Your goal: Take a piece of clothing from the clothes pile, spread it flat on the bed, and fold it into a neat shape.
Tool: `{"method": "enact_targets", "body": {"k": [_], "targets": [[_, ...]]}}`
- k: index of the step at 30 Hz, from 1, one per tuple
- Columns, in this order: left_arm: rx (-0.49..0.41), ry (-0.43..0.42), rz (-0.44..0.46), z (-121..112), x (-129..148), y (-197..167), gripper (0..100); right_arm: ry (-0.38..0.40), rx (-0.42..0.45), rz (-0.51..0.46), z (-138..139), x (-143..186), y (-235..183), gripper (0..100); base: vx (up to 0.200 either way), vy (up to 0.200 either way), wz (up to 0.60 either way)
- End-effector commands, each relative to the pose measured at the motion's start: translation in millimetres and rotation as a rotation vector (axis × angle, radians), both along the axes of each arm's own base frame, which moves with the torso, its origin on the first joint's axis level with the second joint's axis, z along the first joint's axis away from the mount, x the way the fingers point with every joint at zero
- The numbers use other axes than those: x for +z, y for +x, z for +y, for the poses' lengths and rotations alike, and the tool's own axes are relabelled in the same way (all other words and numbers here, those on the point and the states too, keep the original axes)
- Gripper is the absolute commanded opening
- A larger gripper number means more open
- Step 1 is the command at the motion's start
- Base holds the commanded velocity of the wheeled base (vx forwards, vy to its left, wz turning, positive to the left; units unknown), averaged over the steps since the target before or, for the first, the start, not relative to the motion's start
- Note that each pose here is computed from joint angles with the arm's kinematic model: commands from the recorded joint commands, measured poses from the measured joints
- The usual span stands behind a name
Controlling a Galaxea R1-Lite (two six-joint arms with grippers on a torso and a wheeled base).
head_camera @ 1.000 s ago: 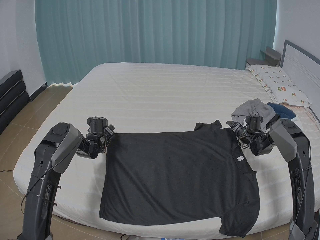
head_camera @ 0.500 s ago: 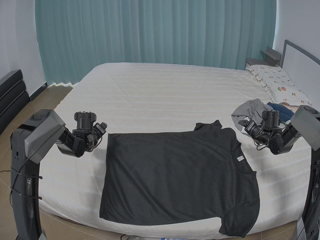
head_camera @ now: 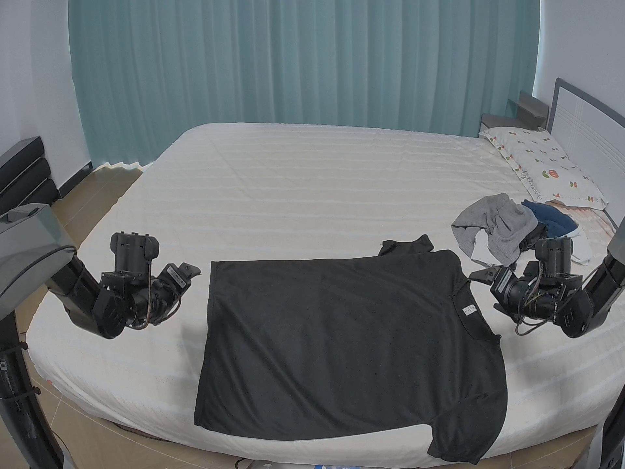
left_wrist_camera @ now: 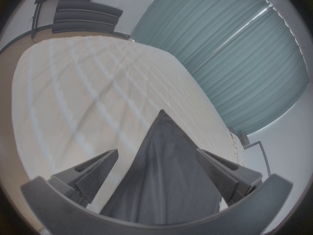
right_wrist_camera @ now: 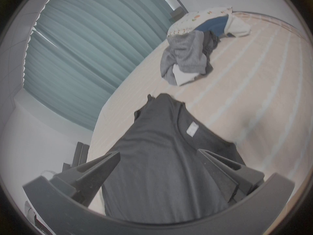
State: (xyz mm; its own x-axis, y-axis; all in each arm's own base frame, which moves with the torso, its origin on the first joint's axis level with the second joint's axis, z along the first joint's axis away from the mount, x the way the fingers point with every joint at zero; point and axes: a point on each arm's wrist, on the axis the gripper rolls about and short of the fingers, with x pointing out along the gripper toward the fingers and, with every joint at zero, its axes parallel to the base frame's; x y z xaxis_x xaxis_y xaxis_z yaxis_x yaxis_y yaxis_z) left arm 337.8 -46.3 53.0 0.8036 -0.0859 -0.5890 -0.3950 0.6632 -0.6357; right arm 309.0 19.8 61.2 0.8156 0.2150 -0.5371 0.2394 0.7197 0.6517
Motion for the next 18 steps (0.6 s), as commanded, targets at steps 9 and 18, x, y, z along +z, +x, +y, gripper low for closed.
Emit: {"method": "enact_targets", "body": {"k": [9,18], "targets": [[-0.086,-0.105,0.1,-17,-24,-58,100,0.161,0.109,0.133,3,-29,-48,100,-0.133,0.0,0.0],[-0.105,-0.134,0.161,-17,-38,-67,100,0.165,0.115,0.109,3,-42,-53,100,-0.2,0.0,0.0]]}}
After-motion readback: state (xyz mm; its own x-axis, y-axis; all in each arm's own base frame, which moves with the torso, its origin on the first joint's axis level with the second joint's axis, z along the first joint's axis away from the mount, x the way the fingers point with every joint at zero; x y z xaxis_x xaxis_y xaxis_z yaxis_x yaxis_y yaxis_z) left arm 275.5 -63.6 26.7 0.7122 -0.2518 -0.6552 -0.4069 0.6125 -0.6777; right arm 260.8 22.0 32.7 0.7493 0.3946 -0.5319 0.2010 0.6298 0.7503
